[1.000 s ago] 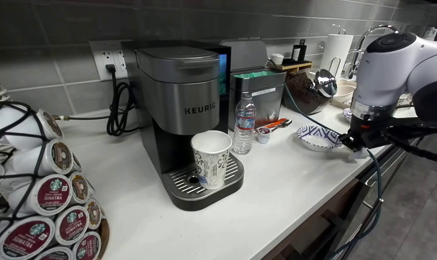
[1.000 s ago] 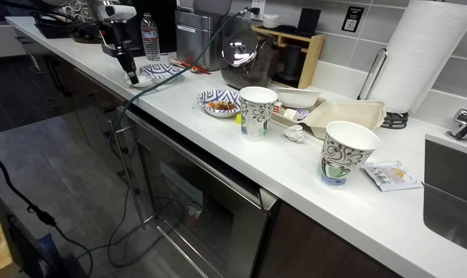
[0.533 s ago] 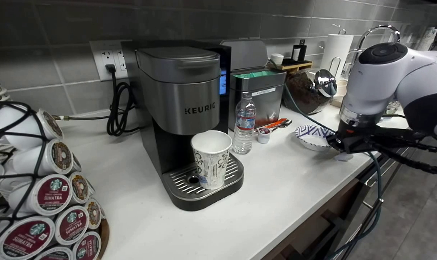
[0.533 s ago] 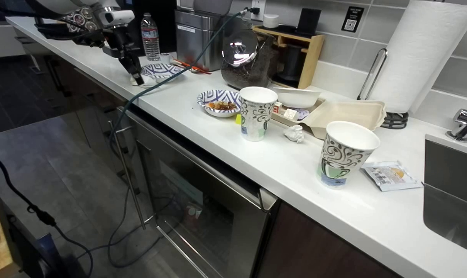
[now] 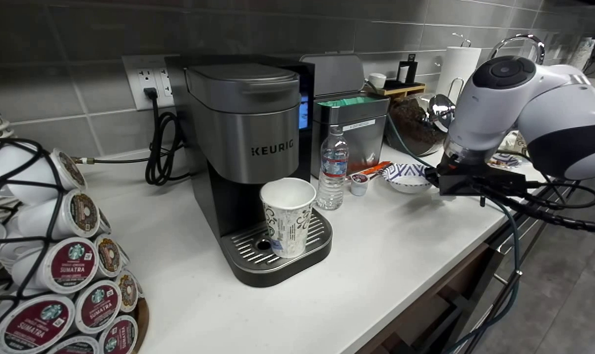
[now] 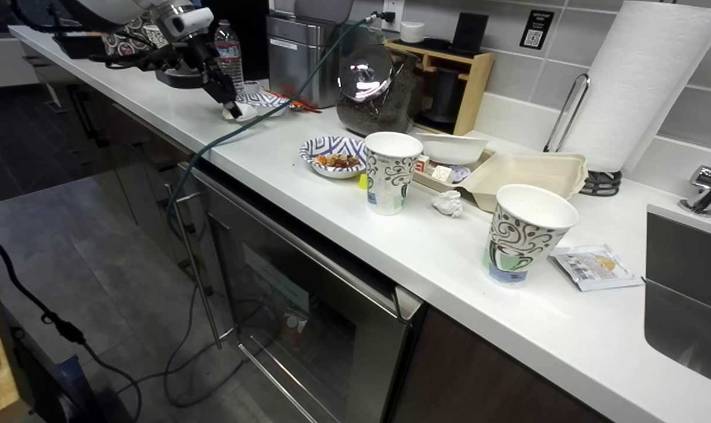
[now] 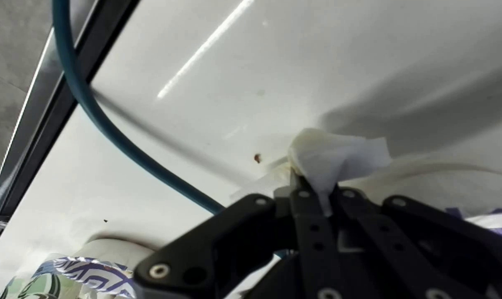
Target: Use the napkin to wipe the counter top
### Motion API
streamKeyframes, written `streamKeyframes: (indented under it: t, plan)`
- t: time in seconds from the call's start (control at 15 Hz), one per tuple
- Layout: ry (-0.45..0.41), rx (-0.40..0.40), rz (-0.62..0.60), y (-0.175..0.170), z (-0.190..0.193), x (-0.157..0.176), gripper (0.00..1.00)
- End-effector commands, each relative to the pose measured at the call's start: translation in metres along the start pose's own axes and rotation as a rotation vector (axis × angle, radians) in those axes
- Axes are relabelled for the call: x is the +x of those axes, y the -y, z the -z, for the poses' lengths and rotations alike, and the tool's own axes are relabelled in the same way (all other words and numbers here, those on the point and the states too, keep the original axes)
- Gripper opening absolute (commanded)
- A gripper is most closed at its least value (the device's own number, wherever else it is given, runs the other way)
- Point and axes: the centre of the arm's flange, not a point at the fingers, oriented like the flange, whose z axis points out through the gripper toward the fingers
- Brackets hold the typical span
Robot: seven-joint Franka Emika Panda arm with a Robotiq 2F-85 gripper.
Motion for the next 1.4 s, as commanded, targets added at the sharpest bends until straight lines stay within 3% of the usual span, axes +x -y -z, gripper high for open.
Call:
streamKeyframes:
  t: [0.0,0.33,0.6,0.93,1.33]
  plan:
    - [-0.039,-0.040,-0.062,0.024,-0.035,-0.002,0.02]
    - [-0.047,-0.165,-0.114,0.021,-0.043,0.007,0.02]
    - [0.042,-0.290,-0.044,-0.009,-0.033,-0.002,0.02]
    - [0.215,-0.206,0.156,-0.033,0.006,-0.043,0.02]
    - [0.437,-0.189,0.377,-0.084,0.030,-0.098,0.02]
